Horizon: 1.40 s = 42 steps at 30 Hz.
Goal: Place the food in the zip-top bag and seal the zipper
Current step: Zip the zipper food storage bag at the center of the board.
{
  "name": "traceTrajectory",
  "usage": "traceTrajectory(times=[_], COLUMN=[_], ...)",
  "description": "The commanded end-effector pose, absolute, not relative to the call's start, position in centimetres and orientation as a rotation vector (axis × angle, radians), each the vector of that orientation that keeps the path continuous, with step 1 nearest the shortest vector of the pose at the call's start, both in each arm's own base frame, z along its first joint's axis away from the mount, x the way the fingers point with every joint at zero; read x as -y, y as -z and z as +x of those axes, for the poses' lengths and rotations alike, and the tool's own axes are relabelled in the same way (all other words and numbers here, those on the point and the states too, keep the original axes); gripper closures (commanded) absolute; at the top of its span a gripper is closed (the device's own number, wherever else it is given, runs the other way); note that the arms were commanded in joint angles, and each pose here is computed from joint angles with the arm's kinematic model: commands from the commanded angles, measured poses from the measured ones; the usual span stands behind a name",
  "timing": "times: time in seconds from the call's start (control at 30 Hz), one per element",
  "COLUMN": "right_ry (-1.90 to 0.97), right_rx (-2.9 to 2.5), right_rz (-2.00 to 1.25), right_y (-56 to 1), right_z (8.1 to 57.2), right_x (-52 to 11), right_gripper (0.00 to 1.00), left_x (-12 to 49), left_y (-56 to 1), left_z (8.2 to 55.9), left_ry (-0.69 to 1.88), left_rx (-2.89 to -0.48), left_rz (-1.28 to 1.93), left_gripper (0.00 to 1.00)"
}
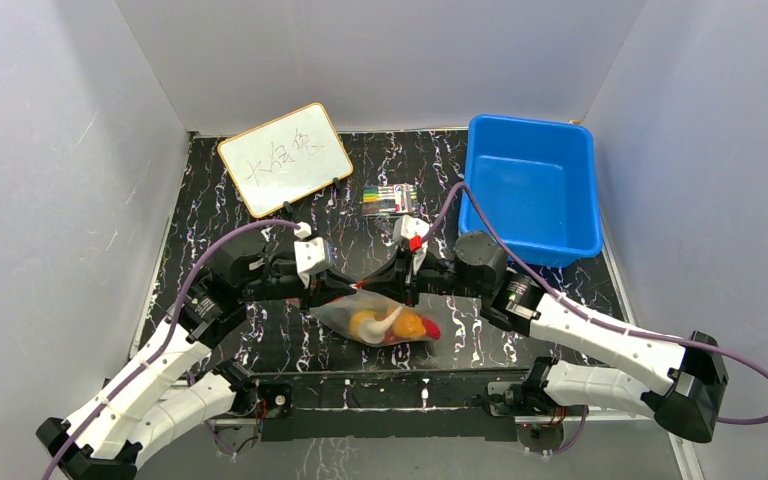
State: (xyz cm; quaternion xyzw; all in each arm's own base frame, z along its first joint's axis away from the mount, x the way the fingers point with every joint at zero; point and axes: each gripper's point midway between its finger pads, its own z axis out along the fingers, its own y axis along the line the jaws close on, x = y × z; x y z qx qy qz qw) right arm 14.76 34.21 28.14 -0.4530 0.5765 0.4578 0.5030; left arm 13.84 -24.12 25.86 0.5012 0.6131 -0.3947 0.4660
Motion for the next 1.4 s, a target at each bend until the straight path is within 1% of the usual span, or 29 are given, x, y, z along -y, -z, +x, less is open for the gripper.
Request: traceTrajectory(times=[0.0, 0.4, 0.87, 1.23, 1.37], right_ry=[-1.065, -0.971, -0.870, -0.784, -0.791], right_rx=[-1.223, -1.241, -1.283, -1.387, -1.414], right_rz=[-0.950, -0.868, -0.690, -0.609, -0.642], right_y=[-33.5, -34.8, -36.6, -36.7, -36.7], right_z=[15.5, 16.2, 17.1, 18.5, 18.5], right_x=[-33.0, -30.5, -26.3, -24.8, -25.5], right_gripper=[1.00, 1.00, 1.00, 1.00, 1.00], left_x=[23.5, 22.1, 20.3, 18.3, 18.0], left_y=[-26.2, -25.4, -24.8, -24.3, -24.8], left_z=[13.7, 13.3, 12.0, 11.5, 10.9], left_ry=[0.937, 0.879, 0.840, 0.757, 0.771], left_rx=[-1.506, -1.573, -1.629, -1.669, -1.668], left_rz=[1.225, 1.232, 1.226, 1.182, 1.159], left_gripper=[1.00, 1.00, 1.00, 1.00, 1.00])
